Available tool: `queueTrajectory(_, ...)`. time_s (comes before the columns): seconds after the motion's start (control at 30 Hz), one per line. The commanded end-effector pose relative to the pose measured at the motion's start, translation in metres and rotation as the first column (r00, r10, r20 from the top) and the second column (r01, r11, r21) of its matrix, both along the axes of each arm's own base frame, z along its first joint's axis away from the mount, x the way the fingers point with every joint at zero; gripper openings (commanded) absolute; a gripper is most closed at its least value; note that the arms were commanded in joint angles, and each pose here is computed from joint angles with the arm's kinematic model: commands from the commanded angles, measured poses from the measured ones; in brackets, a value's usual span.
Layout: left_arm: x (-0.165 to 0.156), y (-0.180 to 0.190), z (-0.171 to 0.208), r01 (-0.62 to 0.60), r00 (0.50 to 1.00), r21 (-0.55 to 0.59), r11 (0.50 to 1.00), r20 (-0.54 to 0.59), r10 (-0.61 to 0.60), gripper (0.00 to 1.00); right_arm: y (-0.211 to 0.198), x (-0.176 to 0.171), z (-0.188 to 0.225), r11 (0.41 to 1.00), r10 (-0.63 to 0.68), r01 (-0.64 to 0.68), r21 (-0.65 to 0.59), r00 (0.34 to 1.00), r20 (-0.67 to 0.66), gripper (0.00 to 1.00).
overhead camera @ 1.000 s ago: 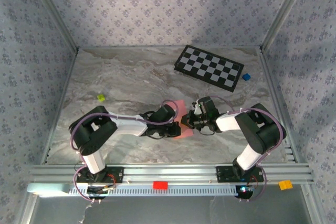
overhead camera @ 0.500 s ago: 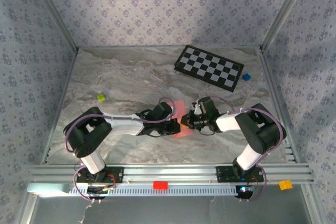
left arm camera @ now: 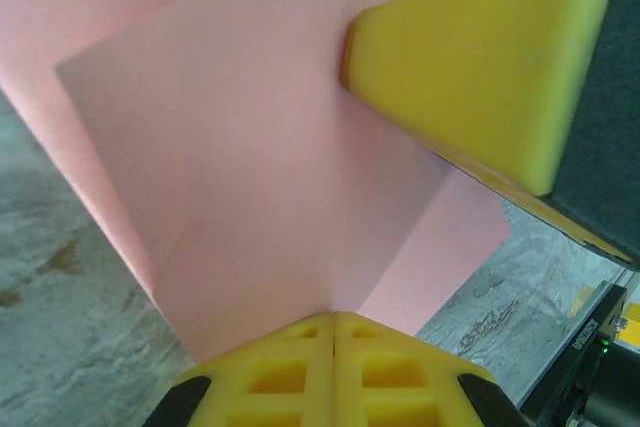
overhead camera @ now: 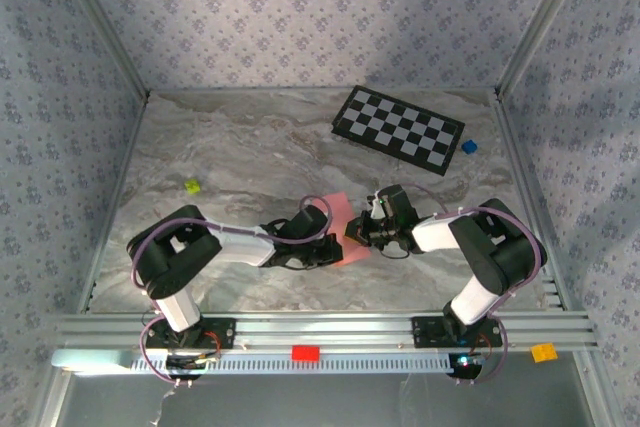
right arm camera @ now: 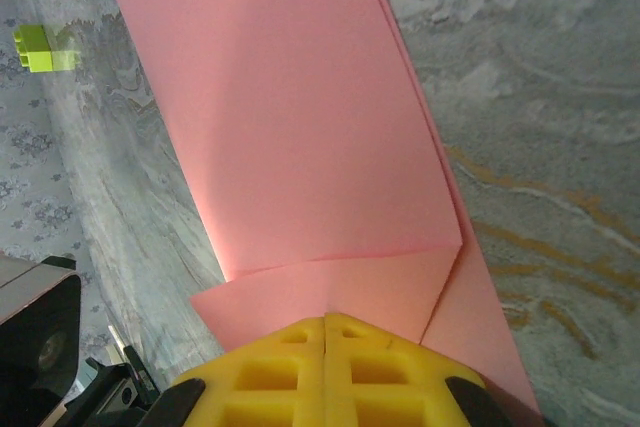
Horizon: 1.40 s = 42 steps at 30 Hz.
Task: Fold a paper plane with a square sheet of paper (pick it up from the middle)
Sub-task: Fold the triangle a second time at the center of the table.
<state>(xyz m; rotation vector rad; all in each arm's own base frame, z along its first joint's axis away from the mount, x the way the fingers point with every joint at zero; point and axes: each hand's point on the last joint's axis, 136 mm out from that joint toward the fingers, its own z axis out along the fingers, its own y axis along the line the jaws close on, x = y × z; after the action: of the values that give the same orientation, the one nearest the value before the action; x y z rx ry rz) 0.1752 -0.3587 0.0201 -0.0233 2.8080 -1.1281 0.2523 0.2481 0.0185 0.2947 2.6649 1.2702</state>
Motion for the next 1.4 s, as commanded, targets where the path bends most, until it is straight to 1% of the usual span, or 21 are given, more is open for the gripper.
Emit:
queueTrajectory(0.0,-0.026,0.019,-0.021,0.025,0.997,0.080,0.996,-0.081,-0.019,0.06,-0.034,-0.026,-0.045,0.985,-0.069,0.045,-0.169,0.988,-0.139,0.02)
queueTrajectory(0.23,-0.021,0.011,0.002,0.039,0.999,0.017,0.999,-0.023,-0.039,0.09,-0.033,-0.026,-0.044,0.986,-0.063,0.041,-0.161,0.989,-0.137,0.02)
queueTrajectory(0.3,-0.020,0.010,0.007,0.043,0.999,0.015,0.999,-0.011,-0.043,0.09,-0.033,-0.025,-0.044,0.986,-0.065,0.043,-0.159,0.989,-0.136,0.02)
queueTrajectory(0.47,-0.025,0.018,-0.006,0.043,0.998,0.069,0.997,-0.045,-0.040,0.08,-0.032,-0.026,-0.044,0.986,-0.063,0.041,-0.161,0.988,-0.138,0.02)
queueTrajectory(0.67,-0.031,0.020,-0.018,0.051,0.996,0.090,0.995,-0.072,-0.045,0.05,-0.032,-0.027,-0.046,0.986,-0.066,0.042,-0.163,0.988,-0.143,0.02)
queueTrajectory(0.77,-0.027,0.017,-0.004,0.048,0.998,0.058,0.997,-0.035,-0.046,0.06,-0.031,-0.026,-0.044,0.986,-0.065,0.043,-0.159,0.988,-0.139,0.02)
queueTrajectory(0.93,-0.009,0.024,0.040,0.030,0.994,0.061,0.998,0.108,-0.037,0.13,-0.023,-0.026,-0.039,0.990,-0.069,0.051,-0.133,0.988,-0.137,0.02)
queueTrajectory(1.0,0.000,0.031,0.056,0.000,0.989,0.045,0.999,0.148,-0.007,0.16,-0.020,-0.025,-0.035,0.990,-0.086,0.070,-0.119,0.987,-0.132,0.02)
queueTrajectory(1.1,0.013,0.039,0.066,-0.043,0.988,0.007,0.999,0.150,0.042,0.17,-0.019,-0.023,-0.030,0.987,-0.140,0.128,-0.095,0.981,-0.134,0.02)
queueTrajectory(1.17,0.018,0.037,0.070,-0.052,0.988,-0.020,0.998,0.144,0.054,0.17,-0.018,-0.022,-0.028,0.983,-0.174,0.163,-0.084,0.975,-0.141,0.02)
queueTrajectory(1.27,0.021,0.028,0.070,-0.034,0.991,-0.039,0.999,0.129,0.039,0.16,-0.019,-0.022,-0.025,0.975,-0.220,0.210,-0.077,0.965,-0.143,0.02)
queueTrajectory(1.37,0.024,0.020,0.062,-0.028,0.994,-0.029,0.999,0.105,0.031,0.13,-0.018,-0.024,-0.024,0.969,-0.243,0.234,-0.077,0.959,-0.143,0.02)
